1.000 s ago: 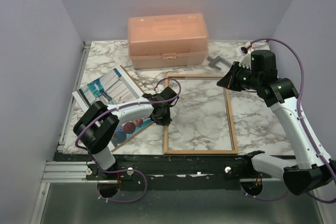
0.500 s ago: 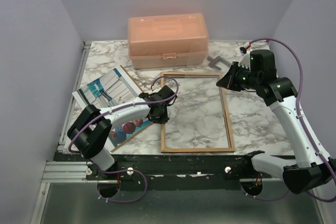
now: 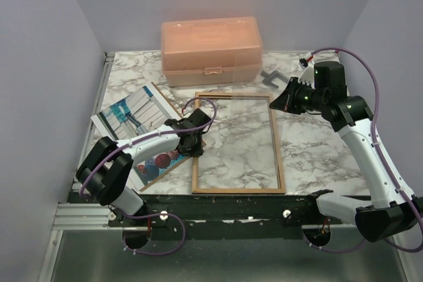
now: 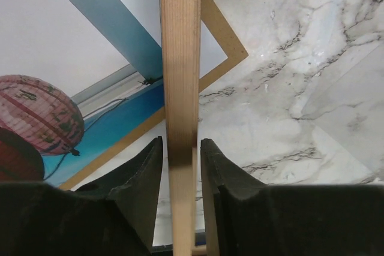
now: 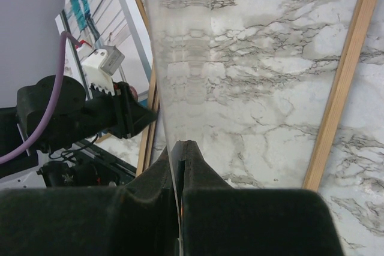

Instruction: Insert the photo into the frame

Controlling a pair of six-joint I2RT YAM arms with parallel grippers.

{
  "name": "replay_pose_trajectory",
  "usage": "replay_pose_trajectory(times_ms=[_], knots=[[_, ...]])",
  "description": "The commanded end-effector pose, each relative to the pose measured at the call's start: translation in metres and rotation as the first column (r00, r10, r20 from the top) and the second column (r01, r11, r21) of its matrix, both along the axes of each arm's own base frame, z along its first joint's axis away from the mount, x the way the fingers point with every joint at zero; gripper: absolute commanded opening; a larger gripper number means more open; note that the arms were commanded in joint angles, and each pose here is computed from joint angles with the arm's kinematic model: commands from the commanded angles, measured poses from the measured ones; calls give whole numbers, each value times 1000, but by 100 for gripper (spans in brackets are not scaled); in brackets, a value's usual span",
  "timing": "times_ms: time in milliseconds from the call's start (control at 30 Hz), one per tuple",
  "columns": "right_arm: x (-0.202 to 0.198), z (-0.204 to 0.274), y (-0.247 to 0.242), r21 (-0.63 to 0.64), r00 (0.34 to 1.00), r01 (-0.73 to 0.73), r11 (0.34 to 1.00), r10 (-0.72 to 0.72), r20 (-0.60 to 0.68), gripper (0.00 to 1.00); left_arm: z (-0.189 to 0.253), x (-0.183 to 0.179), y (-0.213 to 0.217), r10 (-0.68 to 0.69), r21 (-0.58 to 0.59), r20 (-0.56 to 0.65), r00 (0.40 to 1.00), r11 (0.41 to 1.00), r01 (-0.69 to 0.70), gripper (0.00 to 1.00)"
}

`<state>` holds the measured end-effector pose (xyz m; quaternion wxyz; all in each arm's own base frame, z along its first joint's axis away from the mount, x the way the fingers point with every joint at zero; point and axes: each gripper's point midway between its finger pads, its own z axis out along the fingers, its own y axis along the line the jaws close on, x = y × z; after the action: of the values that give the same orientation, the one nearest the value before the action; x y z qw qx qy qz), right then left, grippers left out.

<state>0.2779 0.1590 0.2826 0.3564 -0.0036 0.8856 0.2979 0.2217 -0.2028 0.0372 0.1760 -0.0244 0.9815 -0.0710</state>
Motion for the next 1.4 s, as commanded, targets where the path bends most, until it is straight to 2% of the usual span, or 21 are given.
replay_pose_trajectory(times_ms=[0, 67, 133, 200, 433, 633, 1000, 1367], knots=[[-7, 0, 12, 48, 997, -65, 997, 66, -29, 1, 7, 8, -9, -33, -32, 31, 999, 999, 34, 44], [-7, -1, 13, 49, 997, -70, 996, 71, -31, 1, 10, 9, -10, -34, -35, 37, 999, 999, 35, 56], [-7, -1, 13, 50, 997, -73, 996, 75, -33, 1, 15, 10, -11, -35, -47, 53, 998, 998, 38, 62], [-8, -1, 14, 56, 996, -80, 995, 82, -35, 1, 20, 10, -11, -34, -62, 67, 997, 997, 39, 63], [-11, 11, 27, 121, 989, -138, 983, 144, -45, 1, 36, 11, -8, -1, -161, 118, 993, 987, 21, 63], [-16, 26, 44, 212, 973, -207, 955, 224, -58, 1, 42, 14, 11, 91, -246, 151, 984, 968, -52, 60], [-28, 17, 60, 325, 932, -269, 907, 330, -149, 1, 20, 10, 27, 104, -201, 108, 989, 976, -81, 50], [-32, -24, 57, 299, 904, -238, 924, 324, -279, 1, 2, 10, 24, 91, -173, 61, 994, 982, -79, 44]])
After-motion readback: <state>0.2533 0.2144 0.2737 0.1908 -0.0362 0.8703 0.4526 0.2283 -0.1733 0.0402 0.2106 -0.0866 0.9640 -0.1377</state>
